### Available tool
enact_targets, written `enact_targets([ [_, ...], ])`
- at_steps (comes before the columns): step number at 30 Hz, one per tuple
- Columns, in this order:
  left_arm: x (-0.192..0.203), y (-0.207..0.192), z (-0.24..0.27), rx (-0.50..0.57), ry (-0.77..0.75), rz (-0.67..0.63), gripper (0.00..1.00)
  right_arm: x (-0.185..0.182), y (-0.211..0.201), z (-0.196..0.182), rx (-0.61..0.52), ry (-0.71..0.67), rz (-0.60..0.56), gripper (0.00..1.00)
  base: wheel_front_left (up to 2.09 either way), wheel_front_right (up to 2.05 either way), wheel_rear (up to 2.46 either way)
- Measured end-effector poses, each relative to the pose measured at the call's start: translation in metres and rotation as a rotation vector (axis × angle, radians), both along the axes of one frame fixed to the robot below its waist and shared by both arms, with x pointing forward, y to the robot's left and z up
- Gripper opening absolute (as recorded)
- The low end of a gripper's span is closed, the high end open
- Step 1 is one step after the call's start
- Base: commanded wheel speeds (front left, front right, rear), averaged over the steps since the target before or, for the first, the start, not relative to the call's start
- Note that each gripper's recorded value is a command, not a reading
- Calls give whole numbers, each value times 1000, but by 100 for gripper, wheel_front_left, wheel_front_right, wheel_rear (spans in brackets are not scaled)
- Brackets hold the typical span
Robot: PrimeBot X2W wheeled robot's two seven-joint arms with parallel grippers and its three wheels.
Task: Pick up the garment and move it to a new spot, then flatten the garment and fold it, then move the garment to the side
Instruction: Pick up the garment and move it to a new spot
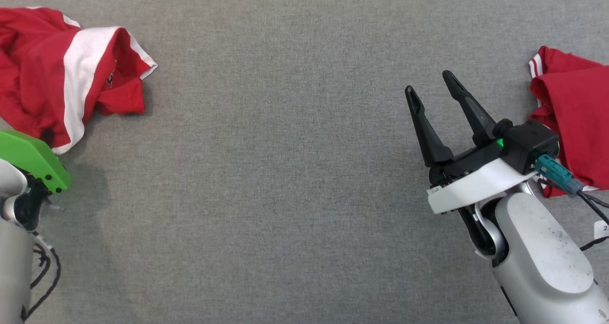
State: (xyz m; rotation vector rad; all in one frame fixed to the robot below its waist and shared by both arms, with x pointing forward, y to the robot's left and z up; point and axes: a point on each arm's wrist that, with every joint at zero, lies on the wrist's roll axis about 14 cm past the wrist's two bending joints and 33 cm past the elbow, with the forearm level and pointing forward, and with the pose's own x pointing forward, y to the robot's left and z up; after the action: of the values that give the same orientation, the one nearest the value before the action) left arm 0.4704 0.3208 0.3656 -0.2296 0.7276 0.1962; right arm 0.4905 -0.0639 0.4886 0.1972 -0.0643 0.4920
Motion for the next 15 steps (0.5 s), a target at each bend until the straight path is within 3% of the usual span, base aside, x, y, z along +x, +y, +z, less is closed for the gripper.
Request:
enact_targets([
  [7,15,7,67,169,-178,-119,0,-22,1,12,26,8,-25,100,0,0,0],
  [15,40,-45,177,304,-440,-347,0,-55,-12,27,46,4,-80,100,0,0,0],
])
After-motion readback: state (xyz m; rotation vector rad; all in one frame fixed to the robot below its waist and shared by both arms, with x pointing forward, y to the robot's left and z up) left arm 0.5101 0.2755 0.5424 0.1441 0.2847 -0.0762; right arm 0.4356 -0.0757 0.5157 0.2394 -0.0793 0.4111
